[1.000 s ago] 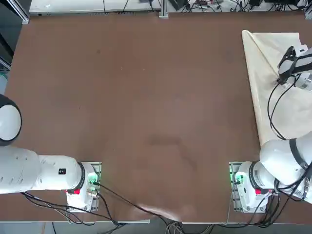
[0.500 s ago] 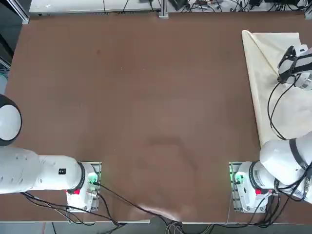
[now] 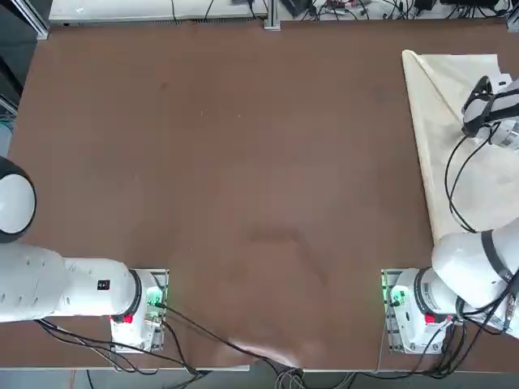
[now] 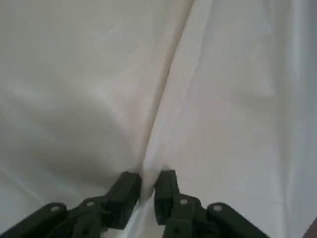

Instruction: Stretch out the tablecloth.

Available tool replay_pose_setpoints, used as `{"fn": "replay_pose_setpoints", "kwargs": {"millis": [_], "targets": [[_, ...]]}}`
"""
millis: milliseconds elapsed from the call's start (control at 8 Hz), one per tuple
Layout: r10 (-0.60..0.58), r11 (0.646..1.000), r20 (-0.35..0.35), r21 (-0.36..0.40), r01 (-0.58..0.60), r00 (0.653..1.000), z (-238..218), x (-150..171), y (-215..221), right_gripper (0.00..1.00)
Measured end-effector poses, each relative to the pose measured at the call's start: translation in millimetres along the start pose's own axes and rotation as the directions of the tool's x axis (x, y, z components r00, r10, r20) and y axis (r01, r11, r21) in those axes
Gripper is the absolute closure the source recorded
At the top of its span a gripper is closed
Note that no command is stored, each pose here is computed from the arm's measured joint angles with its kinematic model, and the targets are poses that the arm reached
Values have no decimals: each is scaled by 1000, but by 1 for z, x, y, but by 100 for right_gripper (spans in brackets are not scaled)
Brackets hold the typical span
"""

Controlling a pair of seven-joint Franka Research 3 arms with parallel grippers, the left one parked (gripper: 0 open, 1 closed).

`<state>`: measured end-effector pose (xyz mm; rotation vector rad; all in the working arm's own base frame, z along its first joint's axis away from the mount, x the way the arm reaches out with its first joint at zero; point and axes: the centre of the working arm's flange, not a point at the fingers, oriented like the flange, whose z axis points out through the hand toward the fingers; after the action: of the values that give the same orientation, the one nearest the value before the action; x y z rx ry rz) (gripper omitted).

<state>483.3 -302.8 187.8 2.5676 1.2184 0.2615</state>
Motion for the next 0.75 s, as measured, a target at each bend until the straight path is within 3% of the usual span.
{"fn": "replay_pose_setpoints", "kwargs": {"millis": [375,750], "targets": [[-2,1000,-3,-6,2,1000,-2,2,2,94],[-4,1000,-16,-7,4,1000,-3,13,2,98]]}}
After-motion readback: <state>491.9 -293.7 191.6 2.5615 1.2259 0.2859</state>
